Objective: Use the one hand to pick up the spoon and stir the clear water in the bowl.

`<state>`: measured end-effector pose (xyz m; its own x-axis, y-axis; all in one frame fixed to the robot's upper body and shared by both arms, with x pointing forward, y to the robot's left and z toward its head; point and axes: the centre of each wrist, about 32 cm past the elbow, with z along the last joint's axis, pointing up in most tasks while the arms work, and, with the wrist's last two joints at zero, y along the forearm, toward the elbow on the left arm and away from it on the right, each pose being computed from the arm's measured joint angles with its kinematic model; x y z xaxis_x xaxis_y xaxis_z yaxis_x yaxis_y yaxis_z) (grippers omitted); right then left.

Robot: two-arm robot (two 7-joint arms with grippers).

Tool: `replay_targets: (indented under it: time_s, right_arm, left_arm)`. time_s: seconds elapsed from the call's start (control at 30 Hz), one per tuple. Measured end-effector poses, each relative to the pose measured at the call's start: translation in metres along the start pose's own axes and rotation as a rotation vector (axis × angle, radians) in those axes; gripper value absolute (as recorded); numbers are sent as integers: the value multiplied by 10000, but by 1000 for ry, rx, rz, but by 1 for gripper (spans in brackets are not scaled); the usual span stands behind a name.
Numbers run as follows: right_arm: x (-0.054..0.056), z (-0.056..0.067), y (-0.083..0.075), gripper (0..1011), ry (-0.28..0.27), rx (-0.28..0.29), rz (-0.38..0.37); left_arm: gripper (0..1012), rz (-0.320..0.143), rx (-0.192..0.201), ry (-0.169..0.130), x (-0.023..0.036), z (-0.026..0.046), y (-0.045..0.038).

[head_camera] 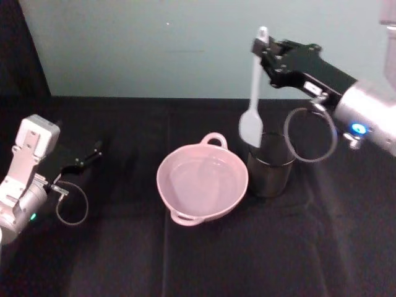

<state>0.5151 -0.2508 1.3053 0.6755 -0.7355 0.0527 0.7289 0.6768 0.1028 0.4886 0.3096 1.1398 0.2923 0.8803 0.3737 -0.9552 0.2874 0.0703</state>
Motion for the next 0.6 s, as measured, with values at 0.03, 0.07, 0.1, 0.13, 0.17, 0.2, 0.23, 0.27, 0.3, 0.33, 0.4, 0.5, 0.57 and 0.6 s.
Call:
replay_targets:
  time_s: [0.03, 0.07, 0.1, 0.13, 0.17, 0.2, 0.23, 0.27, 0.3, 0.33, 0.4, 0.5, 0.57, 0.6]
  right_arm:
    - [-19, -12, 37, 112, 3, -1, 10]
    - [-49, -39, 110, 112, 7, -3, 27]
    - [-70, -56, 150, 112, 10, -2, 38]
    - [-89, -77, 187, 112, 13, -1, 47]
    - [-117, -124, 257, 112, 19, 3, 63]
    - [-133, -146, 287, 112, 23, 4, 70]
    - [-151, -178, 325, 112, 27, 6, 80]
    - [-163, -204, 350, 112, 29, 6, 85]
    - [-196, -270, 411, 112, 36, 9, 99]
    - [-211, -307, 439, 112, 40, 10, 105]
    - [-252, -412, 512, 112, 50, 10, 117]
    - [-302, -534, 576, 112, 57, 4, 133]
    - [-326, -589, 600, 112, 59, -1, 140]
    - [-346, -636, 617, 112, 58, -3, 147]
  left_arm:
    - [1011, 0, 0, 0, 0, 0, 0]
    - [1011, 0, 0, 0, 0, 0, 0]
    - [1011, 0, 0, 0, 0, 0, 0]
    - [1011, 0, 0, 0, 0, 0, 0]
    - [1011, 0, 0, 0, 0, 0, 0]
    - [1011, 0, 0, 0, 0, 0, 0]
    - [1011, 0, 0, 0, 0, 0, 0]
    - [1011, 0, 0, 0, 0, 0, 0]
    - [1011, 0, 0, 0, 0, 0, 0]
    - [1011, 0, 0, 0, 0, 0, 0]
    - [1011, 0, 0, 0, 0, 0, 0]
    - [1011, 0, 0, 0, 0, 0, 0]
    - [1011, 0, 0, 0, 0, 0, 0]
    - [1011, 0, 0, 0, 0, 0, 0]
